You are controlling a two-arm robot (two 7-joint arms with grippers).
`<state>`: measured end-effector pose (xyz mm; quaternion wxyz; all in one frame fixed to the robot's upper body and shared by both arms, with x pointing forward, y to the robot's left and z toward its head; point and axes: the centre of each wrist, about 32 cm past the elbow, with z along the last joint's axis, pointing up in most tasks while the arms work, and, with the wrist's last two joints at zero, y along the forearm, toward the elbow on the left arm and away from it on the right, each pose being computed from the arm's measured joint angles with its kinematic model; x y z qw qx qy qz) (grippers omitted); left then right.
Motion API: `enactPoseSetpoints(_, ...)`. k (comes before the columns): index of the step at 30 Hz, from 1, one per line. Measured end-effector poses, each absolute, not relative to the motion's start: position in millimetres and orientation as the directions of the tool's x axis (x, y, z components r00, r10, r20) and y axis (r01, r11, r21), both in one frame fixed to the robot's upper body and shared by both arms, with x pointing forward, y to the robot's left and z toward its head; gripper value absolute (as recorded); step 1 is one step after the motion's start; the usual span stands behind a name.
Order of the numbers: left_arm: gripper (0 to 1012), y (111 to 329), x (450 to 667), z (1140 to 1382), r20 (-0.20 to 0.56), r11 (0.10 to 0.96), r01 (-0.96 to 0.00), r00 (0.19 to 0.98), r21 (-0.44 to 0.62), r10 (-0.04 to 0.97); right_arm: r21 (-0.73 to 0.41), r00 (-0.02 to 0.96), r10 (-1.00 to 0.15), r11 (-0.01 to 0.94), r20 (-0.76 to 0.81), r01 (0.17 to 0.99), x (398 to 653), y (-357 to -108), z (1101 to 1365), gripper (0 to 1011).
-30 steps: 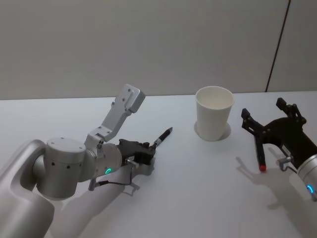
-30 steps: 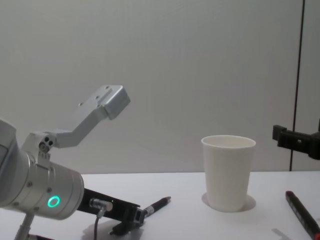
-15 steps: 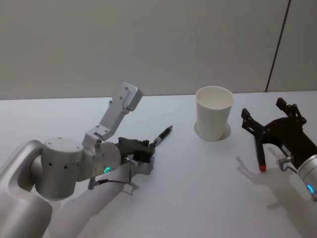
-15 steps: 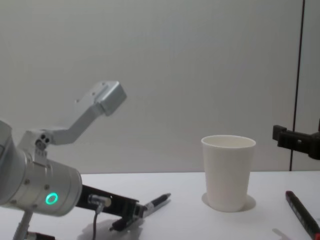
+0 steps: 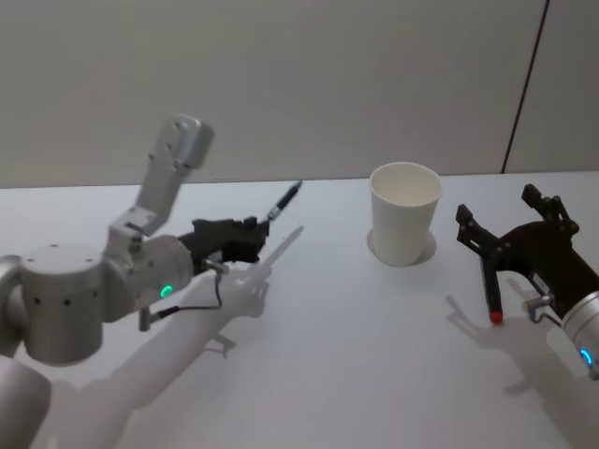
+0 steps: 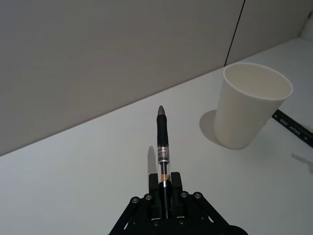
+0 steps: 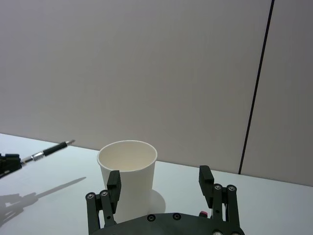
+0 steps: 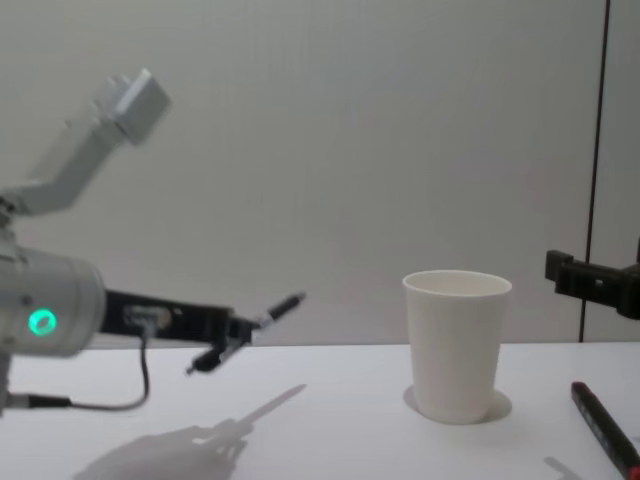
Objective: Place the pen into the pen holder.
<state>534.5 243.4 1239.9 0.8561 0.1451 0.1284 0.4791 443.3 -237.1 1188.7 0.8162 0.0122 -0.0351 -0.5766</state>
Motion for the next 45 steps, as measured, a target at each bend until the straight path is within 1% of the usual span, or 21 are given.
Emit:
enactPoseSetpoints(4, 149, 254.3, 532.1, 1247.7, -0.094, 0.507, -0.796, 0.506, 0.33, 0.857, 0.06, 0.333, -0.942, 0.335, 0.043, 0.94, 443.3, -237.1, 1188.7, 1001)
enactPoseSetpoints(8, 149, 260.1, 530.5, 1251.4, -0.104, 0.522, -0.795, 0.518, 0.308, 0.849, 0.06, 0.333, -0.942, 0.335, 0.043, 0.94, 443.3, -237.1, 1188.7, 1001)
enactPoseSetpoints(10, 149, 265.9, 528.9, 1254.6, -0.111, 0.541, -0.79, 0.534, 0.29, 0.838, 0.06, 0.333, -0.942, 0.335, 0.043, 0.94, 443.3, -237.1, 1188.7, 1001)
enactPoseSetpoints(16, 150, 274.1, 526.7, 1258.6, -0.118, 0.579, -0.771, 0.57, 0.267, 0.813, 0.06, 0.333, -0.942, 0.335, 0.043, 0.94, 443.3, -237.1, 1188.7, 1001)
enactPoseSetpoints(19, 149, 278.8, 525.6, 1260.5, -0.119, 0.613, -0.748, 0.605, 0.255, 0.788, 0.06, 0.333, -0.942, 0.335, 0.043, 0.94, 443.3, -237.1, 1188.7, 1001)
enactPoseSetpoints(21, 150, 279.5, 525.5, 1260.8, -0.119, 0.62, -0.743, 0.611, 0.253, 0.782, 0.06, 0.333, -0.942, 0.335, 0.043, 0.94, 443.3, -237.1, 1188.7, 1001)
enactPoseSetpoints(23, 150, 281.7, 524.9, 1261.7, -0.119, 0.647, -0.722, 0.639, 0.246, 0.76, 0.06, 0.333, -0.942, 0.335, 0.043, 0.94, 443.3, -237.1, 1188.7, 1001)
enactPoseSetpoints(24, 150, 281.7, 524.9, 1261.7, -0.119, 0.647, -0.722, 0.639, 0.246, 0.76, 0.06, 0.333, -0.942, 0.335, 0.043, 0.94, 443.3, -237.1, 1188.7, 1001)
enactPoseSetpoints(29, 149, 283.6, 524.0, 1262.8, -0.12, 0.705, -0.671, 0.7, 0.23, 0.704, 0.06, 0.333, -0.942, 0.335, 0.043, 0.94, 443.3, -237.1, 1188.7, 1001)
enactPoseSetpoints(32, 149, 282.9, 523.7, 1262.7, -0.119, 0.724, -0.652, 0.719, 0.225, 0.684, 0.06, 0.333, -0.942, 0.335, 0.043, 0.94, 443.3, -237.1, 1188.7, 1001)
enactPoseSetpoints(35, 149, 280.1, 523.1, 1261.9, -0.118, 0.755, -0.62, 0.75, 0.214, 0.65, 0.06, 0.333, -0.942, 0.335, 0.043, 0.94, 443.3, -237.1, 1188.7, 1001)
enactPoseSetpoints(45, 150, 269.4, 522.3, 1259.8, -0.12, 0.808, -0.56, 0.803, 0.183, 0.584, 0.06, 0.333, -0.942, 0.335, 0.043, 0.94, 443.3, -237.1, 1188.7, 1001)
